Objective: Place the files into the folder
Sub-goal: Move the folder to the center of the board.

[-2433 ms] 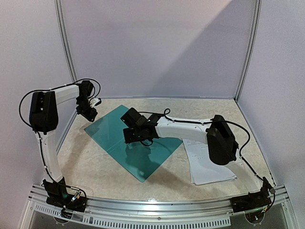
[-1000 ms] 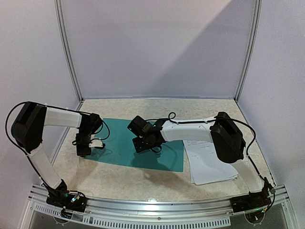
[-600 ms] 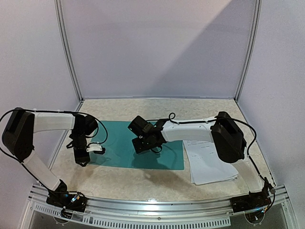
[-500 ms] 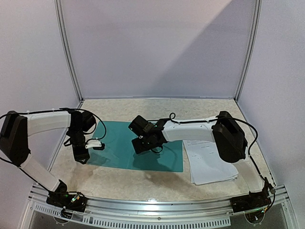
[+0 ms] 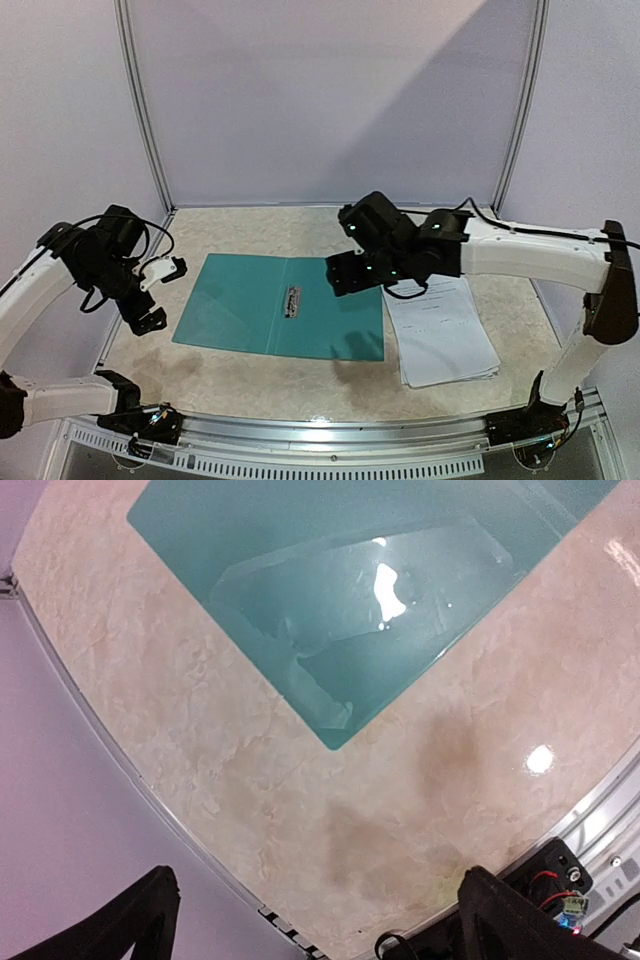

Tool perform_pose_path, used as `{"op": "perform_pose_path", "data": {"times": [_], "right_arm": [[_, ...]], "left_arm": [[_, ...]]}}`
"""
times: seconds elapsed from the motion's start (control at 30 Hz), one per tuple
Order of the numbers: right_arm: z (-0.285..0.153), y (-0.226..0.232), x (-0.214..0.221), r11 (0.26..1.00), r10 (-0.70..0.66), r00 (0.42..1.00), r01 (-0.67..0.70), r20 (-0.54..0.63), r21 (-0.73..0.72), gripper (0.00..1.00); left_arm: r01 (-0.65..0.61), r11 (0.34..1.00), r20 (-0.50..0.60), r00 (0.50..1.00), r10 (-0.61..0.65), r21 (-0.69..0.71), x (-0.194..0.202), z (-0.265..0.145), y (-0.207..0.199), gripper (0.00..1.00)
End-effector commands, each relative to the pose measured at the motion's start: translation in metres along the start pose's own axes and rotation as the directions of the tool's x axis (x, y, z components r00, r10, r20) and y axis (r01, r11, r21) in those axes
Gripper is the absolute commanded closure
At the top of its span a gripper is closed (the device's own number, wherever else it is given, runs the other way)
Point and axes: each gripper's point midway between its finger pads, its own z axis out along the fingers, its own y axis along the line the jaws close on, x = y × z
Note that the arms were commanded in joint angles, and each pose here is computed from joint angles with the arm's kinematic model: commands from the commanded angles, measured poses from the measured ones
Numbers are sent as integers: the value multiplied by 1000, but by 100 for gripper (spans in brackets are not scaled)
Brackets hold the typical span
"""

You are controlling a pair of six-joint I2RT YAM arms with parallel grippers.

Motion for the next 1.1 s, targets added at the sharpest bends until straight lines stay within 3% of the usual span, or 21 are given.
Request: {"op": "perform_pose_path", "data": {"times": [0.0,0.13,0.4,0.73,1.07], "right_arm": [[-6,-84,57,966,14,984,33,-180,257,13],[-9,-107,72,950,35,972,40,-234,311,13],[21,-111,83,965,48,952,33,-301,259,17],[68,-134,102,918,19,909,150,-417,368,33],[98,-143,149,911,65,865,152,-497,383,50]], "left_arm": [[69,996,4,998,-68,-58,17,-5,1,0],[97,990,33,995,-94,-106,15,-15,10,0],[132,987,51,991,-127,-92,6,-20,13,0],[137,990,125,983,-131,-42,2,-27,1,0],[132,991,142,981,-133,15,-4,-21,-7,0]]}}
